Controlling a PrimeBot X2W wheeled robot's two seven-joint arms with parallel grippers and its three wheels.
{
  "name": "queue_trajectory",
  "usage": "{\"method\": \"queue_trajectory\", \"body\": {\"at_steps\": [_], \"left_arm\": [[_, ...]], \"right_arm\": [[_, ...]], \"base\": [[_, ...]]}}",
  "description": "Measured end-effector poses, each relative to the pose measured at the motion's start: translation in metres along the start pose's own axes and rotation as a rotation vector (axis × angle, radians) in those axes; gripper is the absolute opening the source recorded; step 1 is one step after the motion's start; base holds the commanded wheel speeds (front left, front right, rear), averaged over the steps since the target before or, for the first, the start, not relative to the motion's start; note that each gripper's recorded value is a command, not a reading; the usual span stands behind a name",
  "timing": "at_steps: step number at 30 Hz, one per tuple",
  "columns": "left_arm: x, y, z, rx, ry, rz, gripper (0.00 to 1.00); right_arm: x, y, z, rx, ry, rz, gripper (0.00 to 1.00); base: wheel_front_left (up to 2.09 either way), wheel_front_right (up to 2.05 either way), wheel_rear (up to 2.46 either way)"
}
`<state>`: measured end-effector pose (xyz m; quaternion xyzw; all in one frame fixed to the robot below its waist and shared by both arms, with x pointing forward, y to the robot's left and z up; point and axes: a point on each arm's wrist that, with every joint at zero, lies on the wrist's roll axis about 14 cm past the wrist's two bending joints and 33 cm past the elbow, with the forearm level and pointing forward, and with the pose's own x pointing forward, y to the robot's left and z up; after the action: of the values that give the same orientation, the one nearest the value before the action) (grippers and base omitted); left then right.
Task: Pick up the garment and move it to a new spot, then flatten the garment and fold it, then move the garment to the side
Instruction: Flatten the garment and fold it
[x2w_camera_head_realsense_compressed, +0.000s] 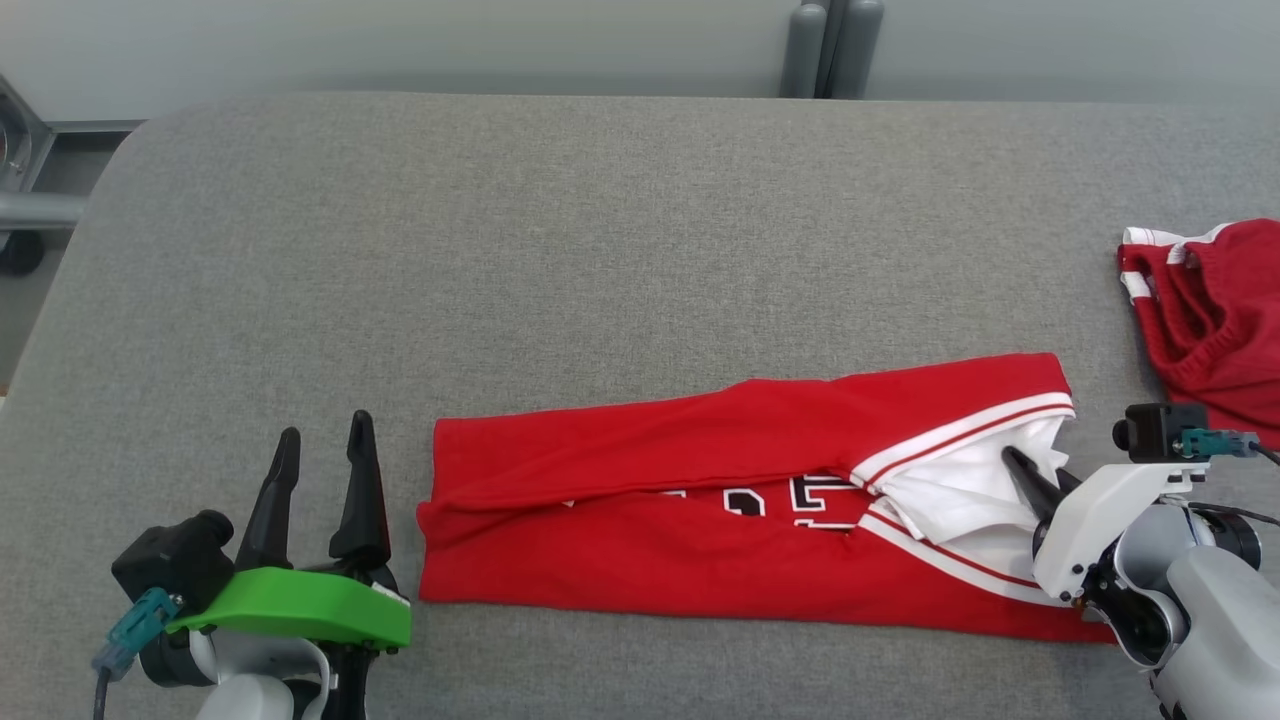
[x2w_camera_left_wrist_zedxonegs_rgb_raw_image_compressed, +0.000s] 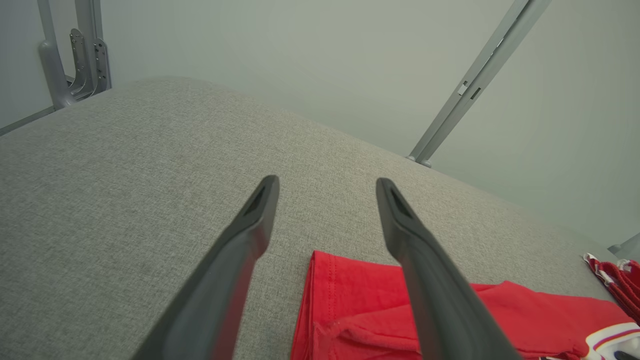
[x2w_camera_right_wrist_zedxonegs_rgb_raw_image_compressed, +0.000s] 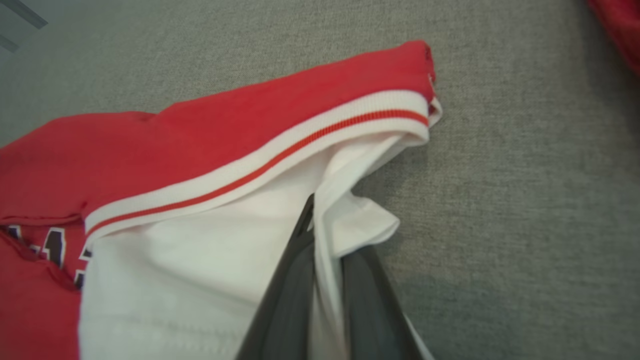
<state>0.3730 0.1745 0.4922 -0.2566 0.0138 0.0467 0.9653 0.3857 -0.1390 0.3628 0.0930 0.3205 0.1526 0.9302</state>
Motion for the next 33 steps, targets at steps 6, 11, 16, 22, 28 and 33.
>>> {"method": "queue_trajectory", "body": {"at_steps": [6,11,16,22,28,33], "left_arm": [[-0.002,0.001,-0.002,0.001,0.006,0.006,1.0],[-0.003,-0.004,-0.007,-0.001,0.02,-0.01,1.0],[-0.002,-0.015,-0.007,-0.006,0.019,-0.043,1.0],[-0.003,-0.026,-0.009,-0.012,0.03,-0.075,1.0],[-0.009,-0.038,-0.014,-0.026,0.049,-0.101,1.0],[-0.013,-0.043,-0.016,-0.027,0.058,-0.115,1.0]], "right_arm": [[-0.007,-0.015,0.015,0.046,-0.067,-0.041,0.0],[-0.019,-0.036,0.037,0.067,-0.138,-0.088,0.0],[-0.04,-0.068,0.054,0.061,-0.189,-0.158,0.0],[-0.059,-0.087,0.066,0.057,-0.219,-0.202,0.0],[-0.056,-0.04,0.076,0.156,-0.263,-0.07,0.0],[-0.053,0.005,0.086,0.11,-0.271,0.059,0.0]], "base": [[0.0,0.0,0.0],[0.0,0.0,0.0],[0.0,0.0,0.0],[0.0,0.0,0.0],[0.0,0.0,0.0],[0.0,0.0,0.0]]}}
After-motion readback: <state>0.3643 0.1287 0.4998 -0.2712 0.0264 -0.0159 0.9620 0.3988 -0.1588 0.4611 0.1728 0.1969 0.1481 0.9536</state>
